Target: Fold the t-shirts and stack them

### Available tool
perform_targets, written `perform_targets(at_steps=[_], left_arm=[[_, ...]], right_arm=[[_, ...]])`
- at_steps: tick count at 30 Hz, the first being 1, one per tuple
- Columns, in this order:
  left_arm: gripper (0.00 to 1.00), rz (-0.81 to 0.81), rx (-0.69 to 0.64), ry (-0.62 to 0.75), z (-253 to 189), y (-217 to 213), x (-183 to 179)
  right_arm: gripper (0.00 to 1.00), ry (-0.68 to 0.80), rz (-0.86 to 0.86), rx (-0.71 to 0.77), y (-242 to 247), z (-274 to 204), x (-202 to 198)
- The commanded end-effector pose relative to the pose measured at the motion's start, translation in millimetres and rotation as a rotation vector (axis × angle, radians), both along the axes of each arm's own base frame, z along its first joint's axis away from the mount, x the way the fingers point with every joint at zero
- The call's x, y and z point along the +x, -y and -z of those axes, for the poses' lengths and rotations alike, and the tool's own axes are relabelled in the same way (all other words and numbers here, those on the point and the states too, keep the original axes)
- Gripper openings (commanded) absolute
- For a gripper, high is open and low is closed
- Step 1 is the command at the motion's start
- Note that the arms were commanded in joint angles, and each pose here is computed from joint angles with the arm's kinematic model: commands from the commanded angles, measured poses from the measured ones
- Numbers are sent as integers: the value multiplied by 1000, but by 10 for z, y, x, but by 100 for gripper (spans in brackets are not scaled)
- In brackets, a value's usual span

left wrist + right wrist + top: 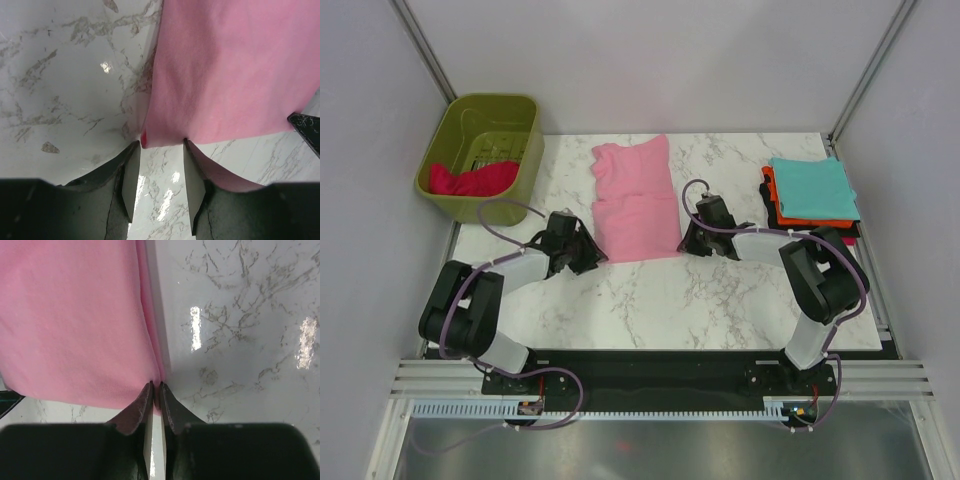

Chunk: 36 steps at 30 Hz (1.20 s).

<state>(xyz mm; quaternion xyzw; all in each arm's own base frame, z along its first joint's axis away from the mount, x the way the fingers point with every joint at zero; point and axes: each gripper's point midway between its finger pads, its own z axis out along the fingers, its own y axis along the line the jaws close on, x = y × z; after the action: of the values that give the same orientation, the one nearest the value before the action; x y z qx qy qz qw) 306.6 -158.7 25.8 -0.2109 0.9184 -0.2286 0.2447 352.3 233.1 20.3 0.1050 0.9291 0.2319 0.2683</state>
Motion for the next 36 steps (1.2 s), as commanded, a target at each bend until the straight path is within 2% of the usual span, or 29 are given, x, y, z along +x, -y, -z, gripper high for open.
perform_targets(at_steps=[1, 5, 7, 8, 9, 10, 15, 18, 20, 23, 28, 36], left_arm=[[47, -9, -35, 5, 31, 13, 70], [42, -29, -54, 39, 32, -9, 142], [29, -36, -56, 43, 45, -20, 149], [25, -36, -58, 47, 45, -15, 165], [7, -34, -55, 44, 60, -14, 172], [2, -33, -53, 41, 71, -14, 173], [2, -28, -56, 82, -7, -43, 111], [2, -10, -73, 82, -54, -42, -36], [2, 10, -109, 131, -236, 14, -96], [2, 41, -134, 169, -374, 85, -286], [2, 118, -154, 144, -443, 155, -630], [2, 209, -220, 181, -626, 249, -1120]], right_arm=[[15, -5, -6, -2, -14, 69, -15], [15, -1, -12, -2, -23, 58, -14], [14, -1, -16, -3, -35, 59, -18], [10, 1, -17, -2, -36, 54, -8], [3, -3, -24, 2, -50, 58, -20], [0, -3, -29, 6, -60, 47, -24], [0, 88, -38, 27, -75, -337, -95], [0, 100, -42, 39, -45, -413, -196], [0, 114, -46, 55, -23, -486, -263], [0, 129, -55, 74, 0, -568, -358], [0, 159, -80, 106, 64, -731, -560], [0, 196, -112, 158, 218, -949, -977]])
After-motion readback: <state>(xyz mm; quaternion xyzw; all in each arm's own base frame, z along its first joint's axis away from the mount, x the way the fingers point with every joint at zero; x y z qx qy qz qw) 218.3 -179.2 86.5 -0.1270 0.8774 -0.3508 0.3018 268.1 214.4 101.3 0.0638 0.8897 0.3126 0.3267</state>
